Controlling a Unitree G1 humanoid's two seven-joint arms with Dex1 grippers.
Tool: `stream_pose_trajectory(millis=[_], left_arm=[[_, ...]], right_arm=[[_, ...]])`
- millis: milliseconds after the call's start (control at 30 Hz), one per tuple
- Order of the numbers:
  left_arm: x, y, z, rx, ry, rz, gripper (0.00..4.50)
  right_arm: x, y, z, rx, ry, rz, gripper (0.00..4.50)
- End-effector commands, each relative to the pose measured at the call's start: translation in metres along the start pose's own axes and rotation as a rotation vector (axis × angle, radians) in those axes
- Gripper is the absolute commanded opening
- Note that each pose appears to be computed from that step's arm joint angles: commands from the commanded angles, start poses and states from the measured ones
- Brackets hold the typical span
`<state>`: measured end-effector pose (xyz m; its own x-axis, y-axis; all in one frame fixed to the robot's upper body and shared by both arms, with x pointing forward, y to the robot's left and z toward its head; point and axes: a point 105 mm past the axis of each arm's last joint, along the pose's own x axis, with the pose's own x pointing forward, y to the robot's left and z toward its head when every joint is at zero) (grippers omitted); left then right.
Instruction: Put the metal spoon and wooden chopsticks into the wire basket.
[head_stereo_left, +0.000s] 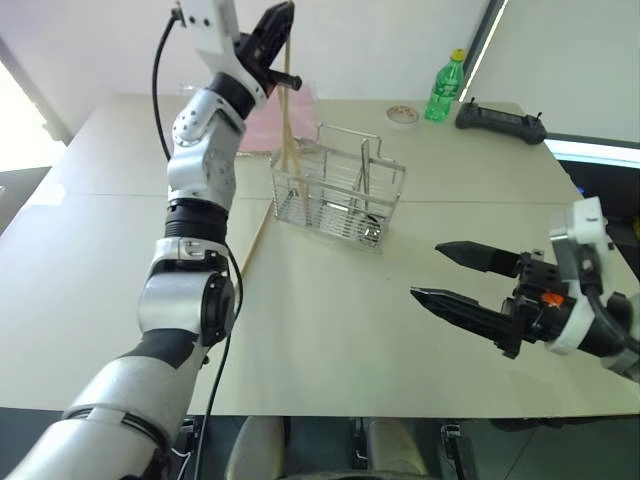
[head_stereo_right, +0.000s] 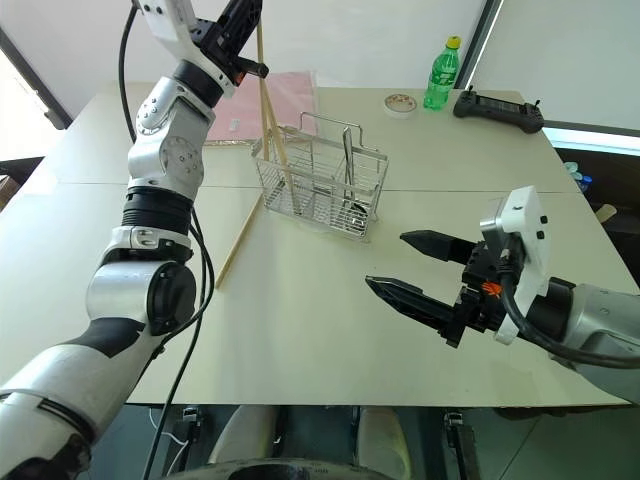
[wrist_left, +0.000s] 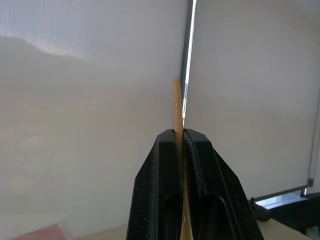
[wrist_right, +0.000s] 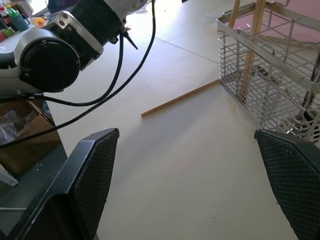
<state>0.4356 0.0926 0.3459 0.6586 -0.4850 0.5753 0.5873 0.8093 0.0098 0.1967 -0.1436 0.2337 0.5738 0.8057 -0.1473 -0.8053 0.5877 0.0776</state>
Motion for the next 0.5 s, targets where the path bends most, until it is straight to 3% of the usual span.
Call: stream_pose_trajectory(millis=[33, 167, 267, 500], left_arm=[[0.005, -0.005, 0.011, 0.037, -0.042, -0.015, 0.04], [-0.002, -0.003, -0.004, 0.034, -0.008, -0.011, 0.04], [-0.007, -0.002, -0.010, 0.014, -0.001, -0.004, 1.05], [-0.010, -0.003, -0.005, -0.011, -0.022, 0.001, 4.48]], right_arm=[[-0.001, 0.005, 0.010, -0.034, -0.035, 0.008, 4.47], [-0.001, 0.003, 0.013, -0.029, -0.043, -0.001, 4.47], [-0.001, 0.002, 0.015, -0.020, -0.056, -0.004, 4.47], [-0.001, 0.002, 0.017, -0.010, -0.062, -0.004, 4.47]])
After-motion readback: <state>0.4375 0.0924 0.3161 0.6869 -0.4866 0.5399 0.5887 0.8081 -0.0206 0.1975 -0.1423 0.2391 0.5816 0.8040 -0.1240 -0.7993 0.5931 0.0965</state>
